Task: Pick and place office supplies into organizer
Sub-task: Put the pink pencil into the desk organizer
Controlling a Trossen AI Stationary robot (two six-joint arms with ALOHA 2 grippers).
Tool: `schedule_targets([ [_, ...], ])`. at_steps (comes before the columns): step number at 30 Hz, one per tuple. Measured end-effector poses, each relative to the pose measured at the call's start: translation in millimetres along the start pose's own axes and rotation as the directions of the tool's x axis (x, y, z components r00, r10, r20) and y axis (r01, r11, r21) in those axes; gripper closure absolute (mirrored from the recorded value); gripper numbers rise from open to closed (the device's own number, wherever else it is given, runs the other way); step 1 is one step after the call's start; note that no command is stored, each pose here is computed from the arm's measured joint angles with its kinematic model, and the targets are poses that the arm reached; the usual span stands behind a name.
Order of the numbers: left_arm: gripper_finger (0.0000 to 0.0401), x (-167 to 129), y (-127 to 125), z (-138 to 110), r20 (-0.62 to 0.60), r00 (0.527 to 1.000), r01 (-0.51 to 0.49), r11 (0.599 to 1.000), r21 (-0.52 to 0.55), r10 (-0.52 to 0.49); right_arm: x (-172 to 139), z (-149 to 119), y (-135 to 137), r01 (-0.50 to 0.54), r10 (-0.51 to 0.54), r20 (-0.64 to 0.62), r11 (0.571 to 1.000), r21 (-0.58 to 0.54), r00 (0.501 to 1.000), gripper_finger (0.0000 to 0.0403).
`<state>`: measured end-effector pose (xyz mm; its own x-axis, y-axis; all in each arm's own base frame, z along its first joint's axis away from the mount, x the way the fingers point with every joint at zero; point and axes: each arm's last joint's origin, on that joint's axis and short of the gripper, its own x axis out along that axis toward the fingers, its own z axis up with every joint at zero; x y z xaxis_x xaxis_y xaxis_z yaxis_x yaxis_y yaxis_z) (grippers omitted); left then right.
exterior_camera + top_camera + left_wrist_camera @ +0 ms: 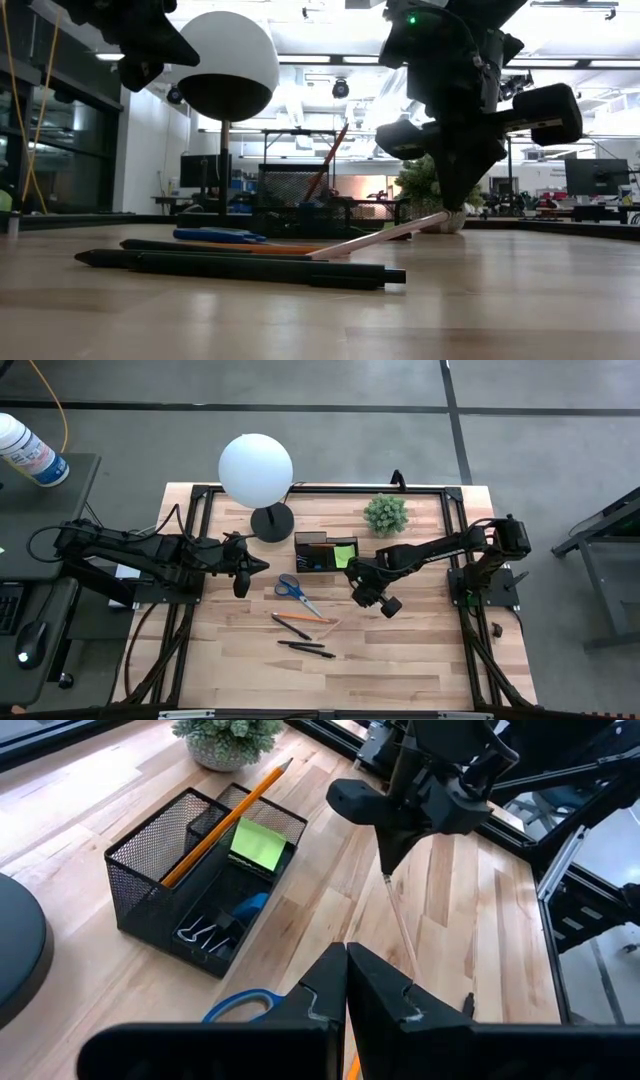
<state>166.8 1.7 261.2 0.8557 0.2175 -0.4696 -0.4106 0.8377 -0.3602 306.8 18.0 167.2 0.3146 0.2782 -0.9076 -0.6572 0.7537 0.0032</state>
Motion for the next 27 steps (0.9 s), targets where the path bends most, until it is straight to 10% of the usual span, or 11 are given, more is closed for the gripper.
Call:
schedule_targets([
  [27,0.0400,0,0,-1,-0.005,1.000,-0.003,0.999,0.033,0.004,-54,14,-29,-0.101,0.070,0.180,0.980,0.170,0.981,0.0403],
])
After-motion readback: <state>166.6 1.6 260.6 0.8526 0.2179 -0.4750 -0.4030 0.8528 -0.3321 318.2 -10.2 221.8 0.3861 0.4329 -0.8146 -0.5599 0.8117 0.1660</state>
